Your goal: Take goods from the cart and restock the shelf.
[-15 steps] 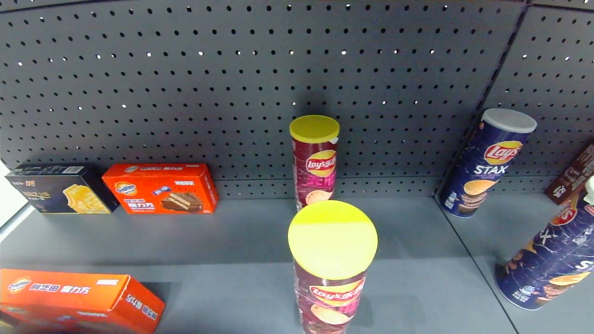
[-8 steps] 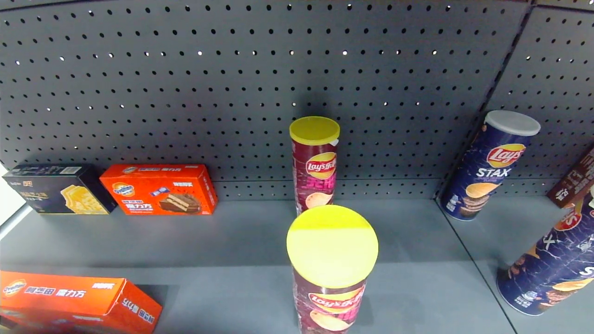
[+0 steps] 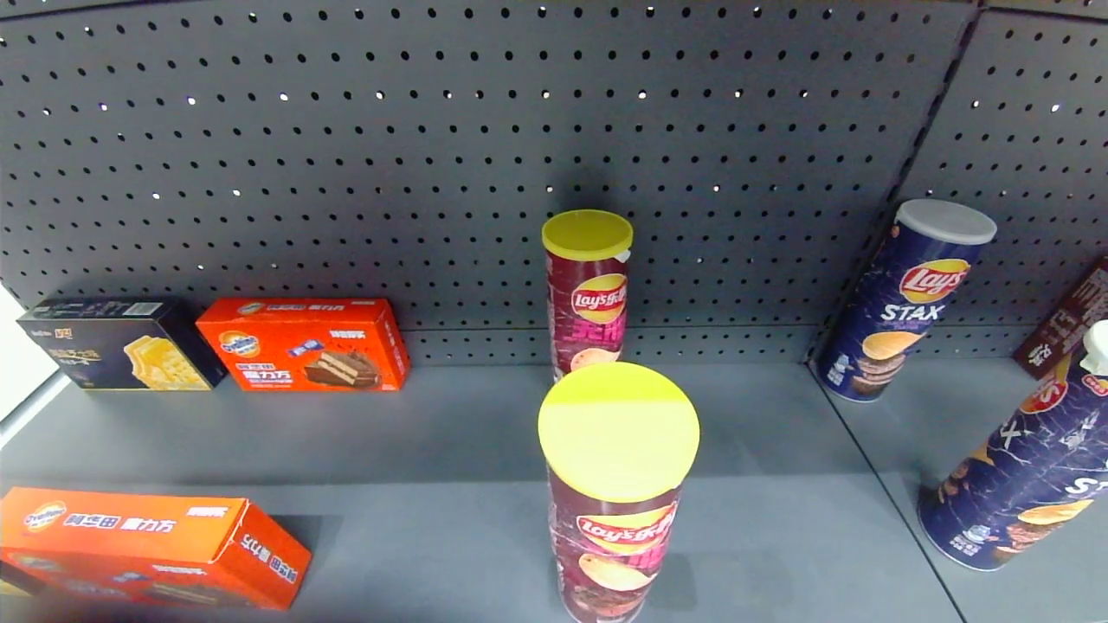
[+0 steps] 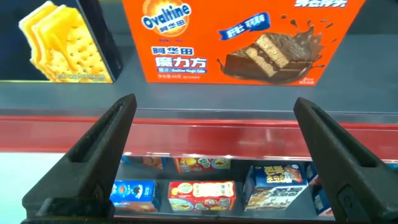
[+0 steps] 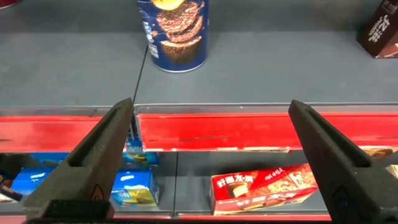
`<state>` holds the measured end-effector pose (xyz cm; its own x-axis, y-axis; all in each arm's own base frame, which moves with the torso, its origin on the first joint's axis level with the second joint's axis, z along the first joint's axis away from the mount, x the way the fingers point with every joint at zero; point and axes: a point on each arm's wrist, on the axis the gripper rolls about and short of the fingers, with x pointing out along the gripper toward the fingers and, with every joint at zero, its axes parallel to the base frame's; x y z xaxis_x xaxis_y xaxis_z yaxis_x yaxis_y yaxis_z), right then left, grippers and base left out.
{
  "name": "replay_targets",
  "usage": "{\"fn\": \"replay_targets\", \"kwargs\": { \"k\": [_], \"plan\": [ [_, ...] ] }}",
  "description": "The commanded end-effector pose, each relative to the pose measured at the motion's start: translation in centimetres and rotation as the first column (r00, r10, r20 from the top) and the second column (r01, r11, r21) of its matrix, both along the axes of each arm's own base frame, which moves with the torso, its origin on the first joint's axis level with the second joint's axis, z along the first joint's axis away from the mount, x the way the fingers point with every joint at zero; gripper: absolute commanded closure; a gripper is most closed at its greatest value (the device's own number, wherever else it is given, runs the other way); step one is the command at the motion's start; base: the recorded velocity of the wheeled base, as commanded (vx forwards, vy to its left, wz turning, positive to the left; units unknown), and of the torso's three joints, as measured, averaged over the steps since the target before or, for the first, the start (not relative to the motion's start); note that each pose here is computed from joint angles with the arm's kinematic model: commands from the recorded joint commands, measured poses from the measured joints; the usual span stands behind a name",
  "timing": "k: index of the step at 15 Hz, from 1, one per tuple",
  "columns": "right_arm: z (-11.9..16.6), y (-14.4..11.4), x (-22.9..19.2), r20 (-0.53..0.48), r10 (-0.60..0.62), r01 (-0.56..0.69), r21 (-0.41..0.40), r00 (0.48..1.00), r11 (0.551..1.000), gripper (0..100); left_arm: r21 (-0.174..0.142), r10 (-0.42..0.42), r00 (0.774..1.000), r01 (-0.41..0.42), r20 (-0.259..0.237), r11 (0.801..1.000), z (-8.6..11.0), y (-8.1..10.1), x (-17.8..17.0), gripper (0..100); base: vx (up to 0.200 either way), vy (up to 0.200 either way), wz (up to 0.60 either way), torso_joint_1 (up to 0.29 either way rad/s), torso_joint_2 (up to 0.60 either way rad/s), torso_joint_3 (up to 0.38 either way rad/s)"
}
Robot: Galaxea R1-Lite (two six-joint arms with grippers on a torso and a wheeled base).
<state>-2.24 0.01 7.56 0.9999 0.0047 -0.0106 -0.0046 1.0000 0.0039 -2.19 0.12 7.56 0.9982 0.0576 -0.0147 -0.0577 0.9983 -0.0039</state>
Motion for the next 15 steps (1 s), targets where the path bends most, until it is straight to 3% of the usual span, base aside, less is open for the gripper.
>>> {"fn": "replay_targets", "kwargs": {
  "k": [1,15],
  "plan": [
    [0.00,0.00,0.01,-0.002,0.001,-0.001,-0.001,1.000,1.000,0,0.000,0.001,1.000,-0.001,0.001,1.000,0.00,0.00,-0.01,0,0.000,0.000,0.00,0.000,0.00,0.000],
    [0.00,0.00,0.01,-0.002,0.001,-0.001,0.001,1.000,1.000,0,-0.001,0.001,1.000,-0.001,-0.001,1.000,0.00,0.00,0.01,0,0.000,0.000,0.00,0.000,0.00,0.000]
  ]
}}
